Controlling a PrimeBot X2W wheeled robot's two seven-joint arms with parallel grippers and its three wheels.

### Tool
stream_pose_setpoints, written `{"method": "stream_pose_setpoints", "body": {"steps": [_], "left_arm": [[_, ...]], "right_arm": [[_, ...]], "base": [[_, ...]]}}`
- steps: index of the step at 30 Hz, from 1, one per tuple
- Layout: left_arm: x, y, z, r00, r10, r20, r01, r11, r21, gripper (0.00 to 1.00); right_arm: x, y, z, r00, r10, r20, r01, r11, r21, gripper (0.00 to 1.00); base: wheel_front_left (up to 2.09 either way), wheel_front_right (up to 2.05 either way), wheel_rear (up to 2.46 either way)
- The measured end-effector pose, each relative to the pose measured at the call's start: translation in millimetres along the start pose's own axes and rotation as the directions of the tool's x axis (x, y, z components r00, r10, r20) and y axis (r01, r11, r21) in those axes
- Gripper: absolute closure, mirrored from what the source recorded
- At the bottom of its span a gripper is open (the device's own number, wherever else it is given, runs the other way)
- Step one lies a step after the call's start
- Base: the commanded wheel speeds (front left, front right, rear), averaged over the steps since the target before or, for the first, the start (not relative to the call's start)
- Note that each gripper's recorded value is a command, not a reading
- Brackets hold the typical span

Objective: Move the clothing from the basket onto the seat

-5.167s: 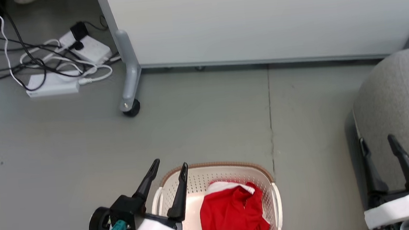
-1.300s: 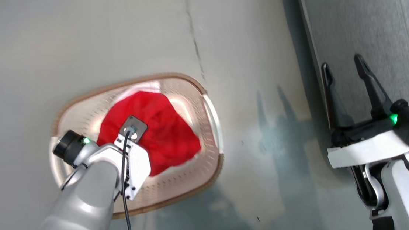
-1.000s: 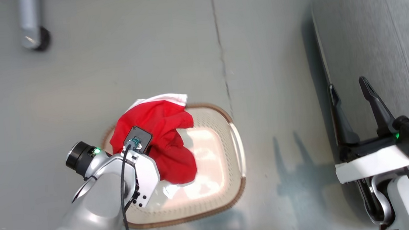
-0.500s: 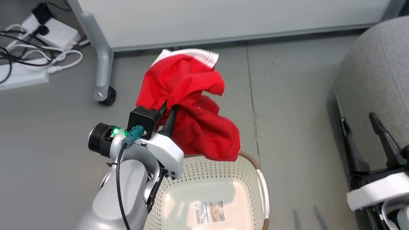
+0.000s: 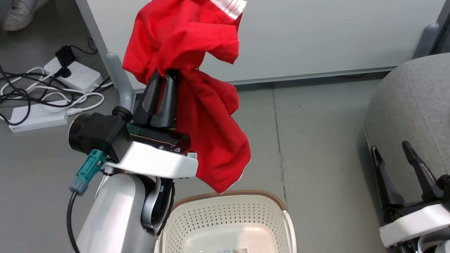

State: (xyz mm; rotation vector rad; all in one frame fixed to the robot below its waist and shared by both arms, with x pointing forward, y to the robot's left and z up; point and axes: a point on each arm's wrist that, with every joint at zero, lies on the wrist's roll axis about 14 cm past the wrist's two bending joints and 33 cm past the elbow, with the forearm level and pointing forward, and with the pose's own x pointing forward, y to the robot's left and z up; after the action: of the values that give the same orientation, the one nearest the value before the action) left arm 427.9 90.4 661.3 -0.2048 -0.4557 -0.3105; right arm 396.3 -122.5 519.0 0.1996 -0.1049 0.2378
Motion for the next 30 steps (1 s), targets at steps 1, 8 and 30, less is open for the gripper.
{"method": "stream_pose_setpoints", "body": {"steps": [1, 8, 30], "left_arm": [[-0.1, -5.5, 7.8, 1.0, -0.016, 0.024, 0.016, 1.0, -0.006, 1.0], [-6.6, -36.3, 31.2, 0.991, -0.087, 0.099, 0.094, 0.994, -0.064, 1.0], [-26.7, -98.4, 20.6, 0.96, -0.27, 0.074, 0.279, 0.948, -0.152, 1.0]], "right_arm": [[-1.7, -0.1, 0.7, 1.0, -0.001, 0.001, 0.001, 1.0, -0.001, 0.0], [-6.7, -1.8, 6.1, 1.0, -0.01, 0.014, 0.01, 1.0, -0.002, 0.0], [-12.2, -6.1, 13.7, 0.999, -0.031, 0.037, 0.031, 0.999, 0.024, 0.0]], "base": [[0.0, 0.0, 0.0], [0.0, 0.0, 0.0], [0.0, 0.0, 0.0]]}}
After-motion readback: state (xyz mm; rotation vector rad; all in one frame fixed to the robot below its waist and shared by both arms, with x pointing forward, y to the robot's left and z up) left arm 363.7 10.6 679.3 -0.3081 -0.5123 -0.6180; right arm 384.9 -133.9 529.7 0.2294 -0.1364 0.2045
